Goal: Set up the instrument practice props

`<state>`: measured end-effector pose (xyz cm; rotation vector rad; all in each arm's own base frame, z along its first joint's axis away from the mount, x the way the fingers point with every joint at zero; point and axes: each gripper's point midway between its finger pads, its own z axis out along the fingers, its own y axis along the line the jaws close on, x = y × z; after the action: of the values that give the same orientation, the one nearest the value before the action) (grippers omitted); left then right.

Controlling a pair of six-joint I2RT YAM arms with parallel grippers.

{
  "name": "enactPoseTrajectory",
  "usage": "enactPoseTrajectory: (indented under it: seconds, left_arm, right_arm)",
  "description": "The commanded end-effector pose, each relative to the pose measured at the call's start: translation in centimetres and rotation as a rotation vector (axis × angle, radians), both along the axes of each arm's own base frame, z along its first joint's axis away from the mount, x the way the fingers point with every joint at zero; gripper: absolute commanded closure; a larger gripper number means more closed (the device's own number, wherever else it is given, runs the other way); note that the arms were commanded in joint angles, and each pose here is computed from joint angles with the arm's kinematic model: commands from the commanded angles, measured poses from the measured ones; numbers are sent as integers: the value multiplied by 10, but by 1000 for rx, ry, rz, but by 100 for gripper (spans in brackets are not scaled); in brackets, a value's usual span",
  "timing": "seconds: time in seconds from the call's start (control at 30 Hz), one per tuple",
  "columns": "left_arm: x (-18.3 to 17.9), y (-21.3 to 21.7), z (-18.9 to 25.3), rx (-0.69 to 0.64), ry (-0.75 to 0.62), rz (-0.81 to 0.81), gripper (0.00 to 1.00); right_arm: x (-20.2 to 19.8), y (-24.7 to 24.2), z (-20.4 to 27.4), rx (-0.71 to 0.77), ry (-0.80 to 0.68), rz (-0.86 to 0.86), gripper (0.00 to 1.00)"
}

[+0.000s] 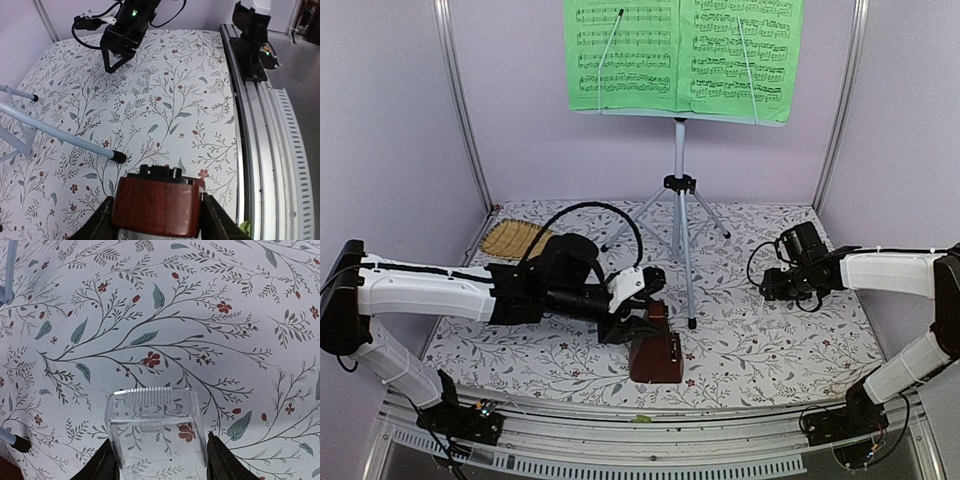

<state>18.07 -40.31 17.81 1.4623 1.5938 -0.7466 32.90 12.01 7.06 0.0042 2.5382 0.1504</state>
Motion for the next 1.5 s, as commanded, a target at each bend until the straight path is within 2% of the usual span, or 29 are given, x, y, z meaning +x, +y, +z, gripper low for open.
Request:
enactPoseTrajectory:
  seconds: [0.0, 0.17, 0.4, 0.67, 0.8, 1.07, 1.27, 1.47]
  left_arm:
    - [-1, -1, 28, -87, -46, 0, 91]
    - [-2, 1, 28, -90, -45, 0, 91]
    - [-4, -1, 25, -89, -37, -9, 91]
    - [-7, -1, 24, -87, -33, -14, 91]
    - [-8, -1, 24, -90, -34, -20, 91]
    - [-14, -2, 23, -87, -21, -46, 91]
    - [-19, 0, 22, -84, -3, -66, 90]
    - [-21, 1, 21, -79, 5, -69, 90]
  right_arm:
    - [24, -5, 0, -8, -37, -50, 62]
    - [32, -3, -18, -27, -5, -58, 58]
    - [37, -2, -30, -11, 3, -84, 46]
    - [37, 2, -17, 32, -40, -79, 22]
    - [35, 8, -2, 67, -74, -43, 20]
    - [6, 58, 71, 284, -318, 236, 19]
    - [-49, 107, 117, 446, -487, 525, 23]
    - [-113, 158, 130, 552, -531, 799, 29]
